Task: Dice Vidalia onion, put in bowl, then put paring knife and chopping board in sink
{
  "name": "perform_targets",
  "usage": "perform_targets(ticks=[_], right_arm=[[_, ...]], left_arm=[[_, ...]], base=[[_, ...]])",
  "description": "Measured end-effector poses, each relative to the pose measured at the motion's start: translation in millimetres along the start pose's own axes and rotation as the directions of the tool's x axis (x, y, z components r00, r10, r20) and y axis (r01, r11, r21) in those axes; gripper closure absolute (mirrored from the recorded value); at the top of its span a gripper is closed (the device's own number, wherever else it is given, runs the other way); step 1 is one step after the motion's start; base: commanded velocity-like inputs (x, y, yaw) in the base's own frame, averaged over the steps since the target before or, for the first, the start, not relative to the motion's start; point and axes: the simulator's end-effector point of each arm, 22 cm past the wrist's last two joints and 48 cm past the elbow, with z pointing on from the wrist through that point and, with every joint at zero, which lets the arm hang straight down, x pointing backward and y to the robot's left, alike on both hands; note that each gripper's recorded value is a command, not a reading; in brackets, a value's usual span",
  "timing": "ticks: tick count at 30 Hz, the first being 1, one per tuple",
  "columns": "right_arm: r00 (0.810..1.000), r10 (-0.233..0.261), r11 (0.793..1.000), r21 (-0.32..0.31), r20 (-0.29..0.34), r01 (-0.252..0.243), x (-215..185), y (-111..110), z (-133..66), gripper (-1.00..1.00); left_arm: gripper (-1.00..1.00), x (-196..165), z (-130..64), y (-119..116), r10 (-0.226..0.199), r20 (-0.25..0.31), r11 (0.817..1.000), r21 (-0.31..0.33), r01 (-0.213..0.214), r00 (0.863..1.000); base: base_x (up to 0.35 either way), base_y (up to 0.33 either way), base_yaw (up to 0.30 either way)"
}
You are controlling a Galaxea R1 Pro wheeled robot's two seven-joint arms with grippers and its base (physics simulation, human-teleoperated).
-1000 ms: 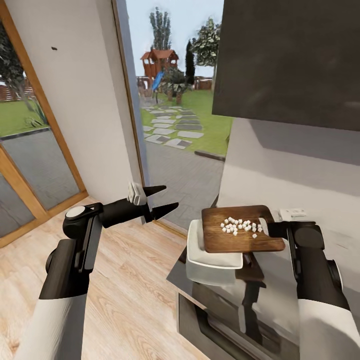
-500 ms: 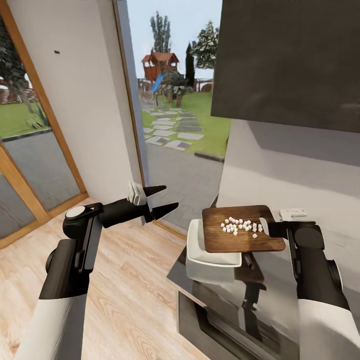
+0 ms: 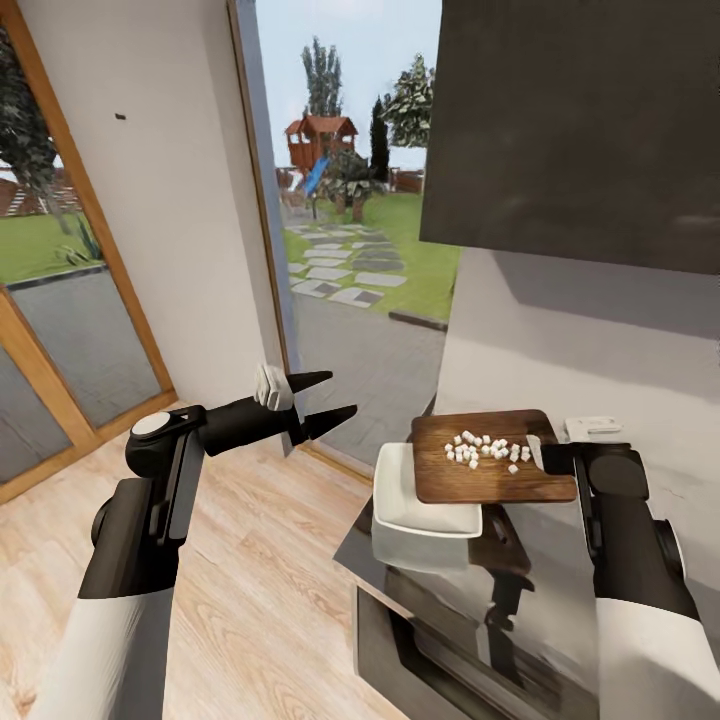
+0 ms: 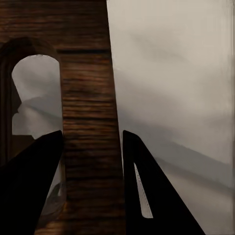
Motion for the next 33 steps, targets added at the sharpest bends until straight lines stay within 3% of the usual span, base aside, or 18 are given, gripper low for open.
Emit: perform_targets(ticks=[14,22,28,33], right_arm=[[1.0,0.007,1.0,0.006,0.021,-0.007,-9,-5,-9.8,1.0],[0.999,0.011,0.998,0.054,0.034,-0.013,-14,-18,-15.8,1.0],[0.998,-0.03,0.999,0.039,0.057,0.028,-24,-3,-22.9,1.0],[0.997,-0.033,0.999,0.04,0.065,0.03,-28,-3,-26.8,1.0]], left_arm=[[-1.0,-12,-1.6,-7,0.021,0.009,1.0,0.002,-0.021,1.0],[-1.0,-18,-2.6,-10,0.031,0.014,1.0,0.003,-0.031,0.999],[-1.0,-23,-3.3,-13,0.04,0.017,0.999,0.004,-0.04,0.999],[-1.0,-27,-4.0,-16,0.047,0.021,0.999,0.005,-0.047,0.999]], base=[[0.0,0.0,0.0],[0.0,0.0,0.0],[0.0,0.0,0.0],[0.0,0.0,0.0]])
